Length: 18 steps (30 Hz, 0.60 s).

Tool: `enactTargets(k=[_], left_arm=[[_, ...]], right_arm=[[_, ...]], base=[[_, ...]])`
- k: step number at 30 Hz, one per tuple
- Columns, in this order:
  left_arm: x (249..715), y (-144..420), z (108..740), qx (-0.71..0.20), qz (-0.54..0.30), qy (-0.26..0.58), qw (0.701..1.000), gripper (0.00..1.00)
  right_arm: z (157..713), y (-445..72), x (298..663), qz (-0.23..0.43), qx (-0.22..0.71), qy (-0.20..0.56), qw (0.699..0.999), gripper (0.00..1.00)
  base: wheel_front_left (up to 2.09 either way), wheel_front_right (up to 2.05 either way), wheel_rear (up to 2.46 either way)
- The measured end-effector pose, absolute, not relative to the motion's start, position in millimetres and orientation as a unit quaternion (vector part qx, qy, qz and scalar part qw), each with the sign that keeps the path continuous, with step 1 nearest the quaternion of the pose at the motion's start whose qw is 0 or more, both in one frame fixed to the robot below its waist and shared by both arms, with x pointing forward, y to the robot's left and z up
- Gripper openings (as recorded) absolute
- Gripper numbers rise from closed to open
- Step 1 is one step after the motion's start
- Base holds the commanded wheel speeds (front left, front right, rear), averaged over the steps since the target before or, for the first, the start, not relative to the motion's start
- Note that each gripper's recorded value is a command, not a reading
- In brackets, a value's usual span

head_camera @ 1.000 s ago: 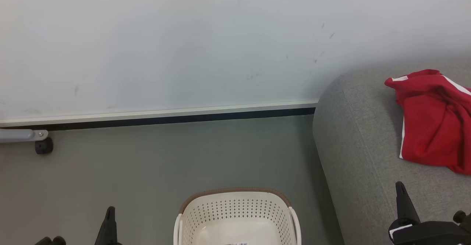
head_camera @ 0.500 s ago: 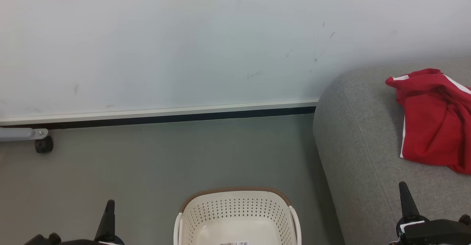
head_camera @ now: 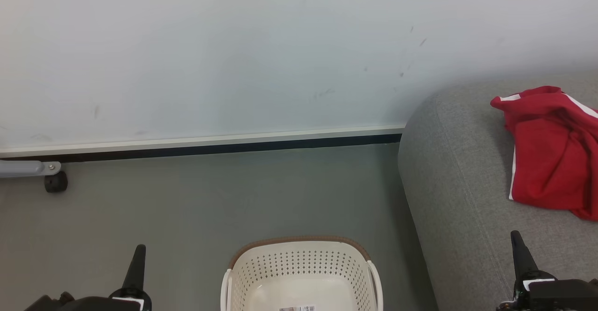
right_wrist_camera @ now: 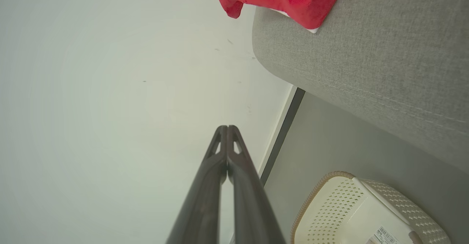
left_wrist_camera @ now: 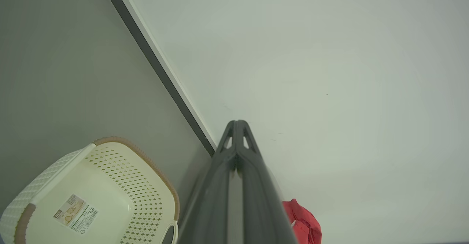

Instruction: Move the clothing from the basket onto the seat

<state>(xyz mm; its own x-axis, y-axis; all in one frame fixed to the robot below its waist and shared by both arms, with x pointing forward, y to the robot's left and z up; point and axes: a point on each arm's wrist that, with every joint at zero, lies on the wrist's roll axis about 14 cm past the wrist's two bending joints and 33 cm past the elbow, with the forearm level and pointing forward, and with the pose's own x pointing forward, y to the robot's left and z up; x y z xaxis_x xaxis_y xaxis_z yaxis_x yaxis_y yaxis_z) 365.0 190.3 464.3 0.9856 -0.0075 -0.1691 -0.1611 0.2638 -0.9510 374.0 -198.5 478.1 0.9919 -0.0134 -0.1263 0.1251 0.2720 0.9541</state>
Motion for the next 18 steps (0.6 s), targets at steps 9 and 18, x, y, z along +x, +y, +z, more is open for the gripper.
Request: enactTargets(k=[9, 18], left_arm=[[370, 191, 469, -0.651, 0.039, 0.059, 0.755, 0.00], [377, 192, 476, -0.698, 0.029, 0.044, 0.714, 0.00]], right_arm=[[480, -202, 377, -0.040, 0.654, 0.037, 0.755, 0.00], [480, -205, 379, -0.041, 0.703, 0.026, 0.710, 0.00]], base=[[0.00, 0.00, 0.00], [0.00, 0.00, 0.00]])
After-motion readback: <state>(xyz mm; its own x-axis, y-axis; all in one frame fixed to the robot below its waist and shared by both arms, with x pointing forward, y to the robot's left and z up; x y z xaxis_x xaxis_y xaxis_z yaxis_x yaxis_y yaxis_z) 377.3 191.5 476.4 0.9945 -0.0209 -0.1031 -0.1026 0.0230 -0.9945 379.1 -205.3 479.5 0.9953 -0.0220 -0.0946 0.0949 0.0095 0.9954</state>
